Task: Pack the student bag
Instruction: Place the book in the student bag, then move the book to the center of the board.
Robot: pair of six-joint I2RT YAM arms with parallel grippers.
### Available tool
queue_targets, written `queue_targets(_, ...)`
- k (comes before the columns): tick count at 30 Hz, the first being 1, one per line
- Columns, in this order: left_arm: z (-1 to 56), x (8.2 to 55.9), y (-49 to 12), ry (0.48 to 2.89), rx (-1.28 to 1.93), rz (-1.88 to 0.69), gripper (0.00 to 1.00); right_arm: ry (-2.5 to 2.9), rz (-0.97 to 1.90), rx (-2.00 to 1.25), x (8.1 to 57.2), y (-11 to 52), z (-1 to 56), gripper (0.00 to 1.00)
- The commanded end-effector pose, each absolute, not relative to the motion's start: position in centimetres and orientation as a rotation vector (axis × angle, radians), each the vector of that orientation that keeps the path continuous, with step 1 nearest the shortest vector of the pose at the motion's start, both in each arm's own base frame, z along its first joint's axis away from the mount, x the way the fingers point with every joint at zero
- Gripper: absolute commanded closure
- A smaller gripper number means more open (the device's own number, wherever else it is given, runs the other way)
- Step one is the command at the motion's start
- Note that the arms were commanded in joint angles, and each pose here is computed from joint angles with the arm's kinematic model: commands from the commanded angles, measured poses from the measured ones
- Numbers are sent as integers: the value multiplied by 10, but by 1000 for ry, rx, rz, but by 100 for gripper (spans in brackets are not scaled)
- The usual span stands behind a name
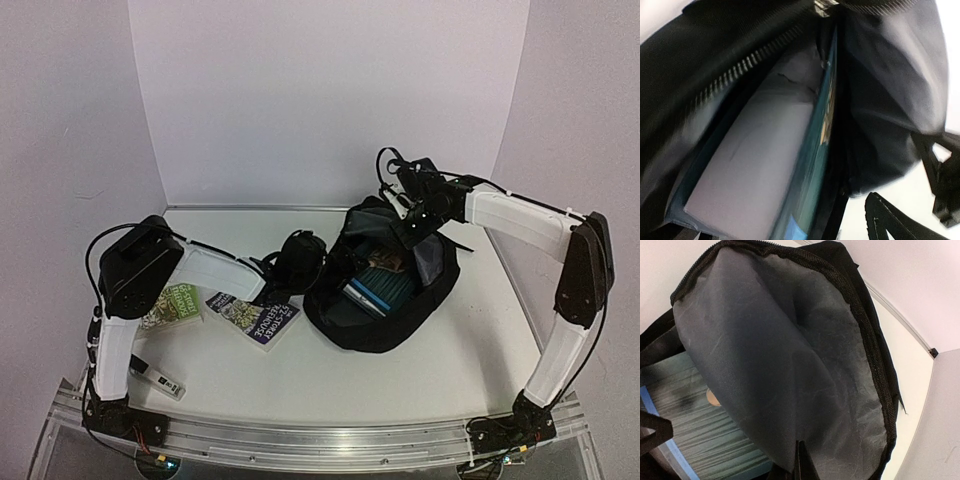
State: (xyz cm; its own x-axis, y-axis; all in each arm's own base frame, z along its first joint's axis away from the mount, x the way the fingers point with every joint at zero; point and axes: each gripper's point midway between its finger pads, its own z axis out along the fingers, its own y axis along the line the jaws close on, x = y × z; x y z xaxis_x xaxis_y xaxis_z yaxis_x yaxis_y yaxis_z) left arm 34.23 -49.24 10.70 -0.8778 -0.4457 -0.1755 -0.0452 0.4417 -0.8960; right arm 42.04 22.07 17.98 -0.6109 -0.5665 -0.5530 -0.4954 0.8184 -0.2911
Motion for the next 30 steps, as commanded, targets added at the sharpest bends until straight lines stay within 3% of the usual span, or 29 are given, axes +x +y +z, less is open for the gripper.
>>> queue_targets(1,163,335,-483,2312,-337,-1260,0,2281,-111,-695,441,228,200,100)
queue_targets(11,193,317,-436,2328,-265,-1067,0,2336,-168,-694,447,205,173,100)
queue_targets(22,158,293,-334,2437,-407,-799,0,2320,-242,-686,459,163,186,99)
queue_targets(24,142,288,-310,2477,-493,-787,0,2328,-195,-716,456,169,183,90)
queue_targets(30,116,264,-252,2483,-674,-626,0,2382,54,-779,430,195,185,38)
